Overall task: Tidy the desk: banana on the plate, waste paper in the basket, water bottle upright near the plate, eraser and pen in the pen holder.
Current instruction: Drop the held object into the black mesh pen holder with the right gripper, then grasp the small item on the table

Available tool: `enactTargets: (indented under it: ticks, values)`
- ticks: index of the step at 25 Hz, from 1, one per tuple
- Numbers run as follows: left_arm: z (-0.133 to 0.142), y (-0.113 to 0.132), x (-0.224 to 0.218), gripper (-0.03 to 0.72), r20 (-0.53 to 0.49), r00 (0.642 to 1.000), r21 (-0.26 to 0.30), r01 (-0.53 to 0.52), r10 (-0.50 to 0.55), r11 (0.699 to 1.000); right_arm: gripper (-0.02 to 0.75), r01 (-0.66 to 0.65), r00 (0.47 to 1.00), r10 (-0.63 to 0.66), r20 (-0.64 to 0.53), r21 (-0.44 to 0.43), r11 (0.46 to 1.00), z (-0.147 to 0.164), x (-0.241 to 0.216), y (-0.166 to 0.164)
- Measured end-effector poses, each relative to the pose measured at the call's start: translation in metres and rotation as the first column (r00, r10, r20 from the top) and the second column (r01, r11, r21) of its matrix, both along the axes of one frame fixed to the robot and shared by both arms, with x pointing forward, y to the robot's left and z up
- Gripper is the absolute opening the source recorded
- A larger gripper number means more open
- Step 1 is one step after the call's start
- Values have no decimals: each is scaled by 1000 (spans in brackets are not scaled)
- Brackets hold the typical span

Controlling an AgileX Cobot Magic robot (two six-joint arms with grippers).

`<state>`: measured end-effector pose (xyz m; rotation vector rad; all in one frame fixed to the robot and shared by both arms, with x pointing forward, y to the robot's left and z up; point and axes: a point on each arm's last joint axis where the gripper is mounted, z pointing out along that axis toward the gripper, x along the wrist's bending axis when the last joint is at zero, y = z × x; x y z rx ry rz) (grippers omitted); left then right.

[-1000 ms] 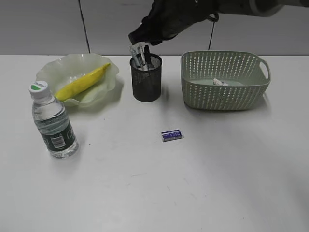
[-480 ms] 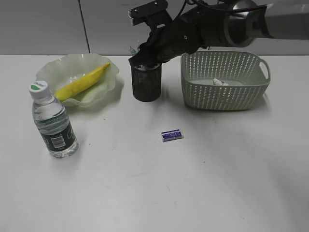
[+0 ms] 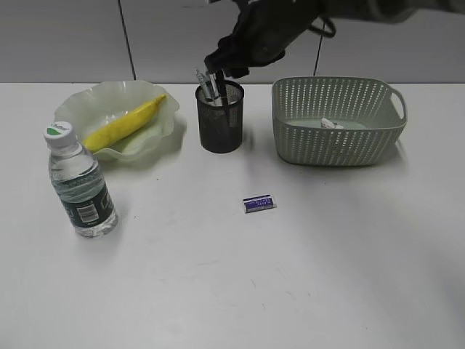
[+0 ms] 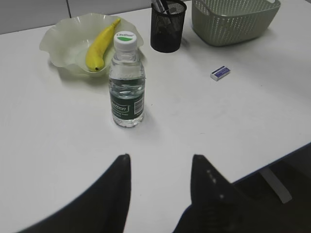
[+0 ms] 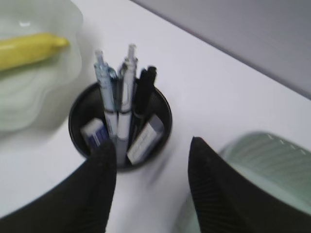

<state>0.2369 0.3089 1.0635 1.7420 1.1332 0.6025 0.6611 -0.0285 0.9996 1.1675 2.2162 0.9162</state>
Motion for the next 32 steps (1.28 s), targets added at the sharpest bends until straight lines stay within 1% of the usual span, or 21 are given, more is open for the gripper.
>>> enactTargets:
  ticks: [4,6,7,9,11,12,14,17,20,23,26,29,32]
  values:
    - [0,0,0,309,0,1000,0,0,0,1000,366,37,992,-50,-119,-113,993,49,-29,-24]
    - [0,0,0,309,0,1000,0,0,0,1000,337,30,984,-59,-168,-168,985,65,-46,-37]
    - [0,0,0,309,0,1000,0,0,0,1000,323,28,982,-61,-180,-182,983,72,-55,-44]
    - [0,0,0,309,0,1000,0,0,0,1000,304,22,971,-71,-228,-211,977,75,-77,-58]
    - [0,0,0,309,0,1000,0,0,0,1000,295,18,963,-72,-258,-206,978,82,-103,-73]
    - [0,0,0,309,0,1000,0,0,0,1000,293,13,958,-73,-279,-210,978,80,-117,-81]
    - [0,0,0,309,0,1000,0,0,0,1000,289,8,954,-66,-292,-196,981,87,-148,-100]
    - [0,0,0,309,0,1000,0,0,0,1000,289,-8,946,-56,-320,-194,981,87,-197,-130]
    - [0,0,0,309,0,1000,0,0,0,1000,289,-17,938,-51,-343,-192,981,78,-245,-160]
    - [0,0,0,309,0,1000,0,0,0,1000,288,-14,943,-44,-330,-174,985,69,-290,-189]
    - [0,0,0,309,0,1000,0,0,0,1000,288,-4,963,-31,-267,-130,992,60,-330,-216]
    - [0,0,0,309,-1,1000,1,0,0,1000,288,6,984,-17,-177,-67,998,51,-361,-236]
    - [1,-4,5,309,-26,1000,15,5,-5,1000,288,6,1000,-5,-26,41,999,53,-388,-253]
